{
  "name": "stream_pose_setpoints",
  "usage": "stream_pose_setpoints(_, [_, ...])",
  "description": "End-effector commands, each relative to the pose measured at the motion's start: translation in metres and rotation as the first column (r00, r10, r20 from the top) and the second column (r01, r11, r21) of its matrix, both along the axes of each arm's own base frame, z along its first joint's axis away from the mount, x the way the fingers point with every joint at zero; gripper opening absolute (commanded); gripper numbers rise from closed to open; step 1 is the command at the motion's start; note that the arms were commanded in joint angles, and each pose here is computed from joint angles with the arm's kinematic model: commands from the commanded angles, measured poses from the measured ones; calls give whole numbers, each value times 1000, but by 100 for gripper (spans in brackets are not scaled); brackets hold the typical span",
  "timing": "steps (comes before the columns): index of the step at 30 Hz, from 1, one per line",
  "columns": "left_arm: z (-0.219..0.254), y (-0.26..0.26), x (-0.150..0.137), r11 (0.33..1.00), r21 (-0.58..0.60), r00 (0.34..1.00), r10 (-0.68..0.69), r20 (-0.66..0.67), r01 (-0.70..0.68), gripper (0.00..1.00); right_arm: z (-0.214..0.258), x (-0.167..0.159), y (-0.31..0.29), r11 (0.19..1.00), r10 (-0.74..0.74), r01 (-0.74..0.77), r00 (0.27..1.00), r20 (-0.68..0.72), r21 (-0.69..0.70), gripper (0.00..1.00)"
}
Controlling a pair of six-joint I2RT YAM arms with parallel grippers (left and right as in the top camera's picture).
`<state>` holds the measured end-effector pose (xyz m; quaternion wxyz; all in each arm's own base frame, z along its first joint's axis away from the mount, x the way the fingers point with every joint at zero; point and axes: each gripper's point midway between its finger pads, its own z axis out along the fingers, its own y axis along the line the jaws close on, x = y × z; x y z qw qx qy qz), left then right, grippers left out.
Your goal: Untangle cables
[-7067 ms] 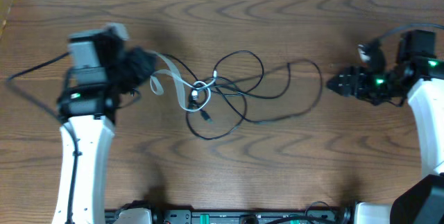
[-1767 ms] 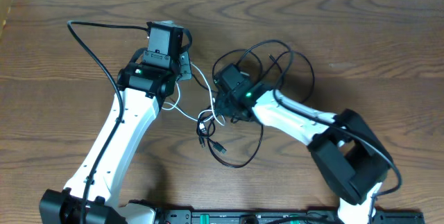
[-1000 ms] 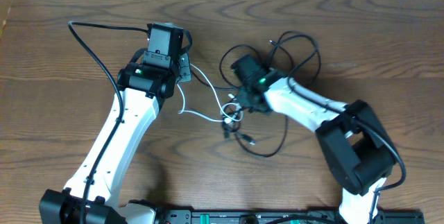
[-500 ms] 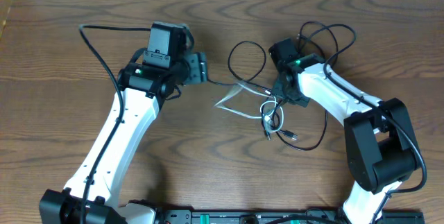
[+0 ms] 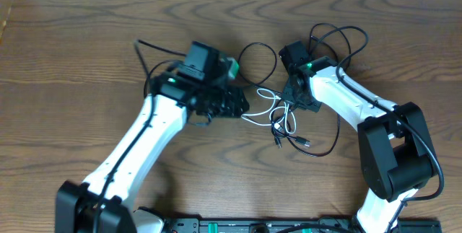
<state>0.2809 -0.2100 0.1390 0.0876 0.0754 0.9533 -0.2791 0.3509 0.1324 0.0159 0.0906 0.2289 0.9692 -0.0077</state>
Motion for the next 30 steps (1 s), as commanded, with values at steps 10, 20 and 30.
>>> stream_pose_setpoints(10, [-66,-39,-21,997,59,980,51,-194,-40,50,7,1,7,996,-53,53,999,9,68,1])
stream_pose_setpoints(20, [-96,-67,-5,996,32,976,89,-201,-84,50,6,-2,0,995,-69,69,998,-12,65,1])
stream_pose_setpoints(30, [-93,-72,39,990,18,990,140,-6,-140,50,6,-4,4,994,-65,67,998,-24,86,1])
